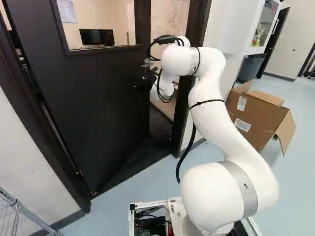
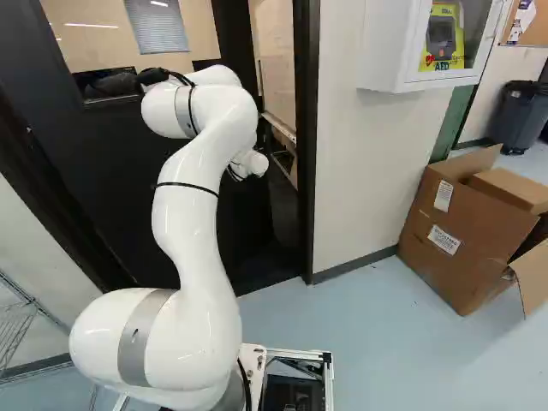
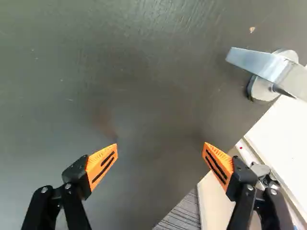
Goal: Open the door and move inside
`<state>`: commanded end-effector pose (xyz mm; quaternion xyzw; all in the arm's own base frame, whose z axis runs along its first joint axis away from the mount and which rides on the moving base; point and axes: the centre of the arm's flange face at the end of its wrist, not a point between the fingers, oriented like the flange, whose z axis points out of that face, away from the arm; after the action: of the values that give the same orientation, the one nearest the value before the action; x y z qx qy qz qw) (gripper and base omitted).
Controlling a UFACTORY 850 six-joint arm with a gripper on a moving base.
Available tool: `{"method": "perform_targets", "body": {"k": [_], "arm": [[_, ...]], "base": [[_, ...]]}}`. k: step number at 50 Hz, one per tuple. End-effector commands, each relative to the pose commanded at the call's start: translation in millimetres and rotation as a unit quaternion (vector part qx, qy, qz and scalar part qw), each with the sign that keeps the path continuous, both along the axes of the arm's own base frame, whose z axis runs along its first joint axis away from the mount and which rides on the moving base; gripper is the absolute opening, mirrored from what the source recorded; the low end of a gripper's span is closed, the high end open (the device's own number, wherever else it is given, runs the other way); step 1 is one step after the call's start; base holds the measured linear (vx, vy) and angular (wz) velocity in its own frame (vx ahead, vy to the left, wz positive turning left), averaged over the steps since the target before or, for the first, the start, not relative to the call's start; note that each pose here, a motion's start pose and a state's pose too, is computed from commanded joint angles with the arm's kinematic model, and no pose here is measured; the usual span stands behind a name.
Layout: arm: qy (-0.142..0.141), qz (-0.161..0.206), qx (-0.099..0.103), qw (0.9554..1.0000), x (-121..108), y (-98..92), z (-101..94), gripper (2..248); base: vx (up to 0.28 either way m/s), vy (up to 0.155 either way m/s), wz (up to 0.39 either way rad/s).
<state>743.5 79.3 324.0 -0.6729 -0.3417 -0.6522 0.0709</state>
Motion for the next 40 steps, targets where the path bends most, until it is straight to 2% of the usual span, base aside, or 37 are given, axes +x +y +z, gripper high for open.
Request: {"method": "perform_targets", "body": {"k": [19, 40], "arm": [[0.006, 0.000, 0.000, 1.0000, -10, 0.1, 2.4, 247], [0.026, -0.002, -0.001, 0.9997, -44, -5.0, 9.9, 247]], "base": [[0.000, 0.000, 0.000], [0.000, 0.000, 0.000]]}}
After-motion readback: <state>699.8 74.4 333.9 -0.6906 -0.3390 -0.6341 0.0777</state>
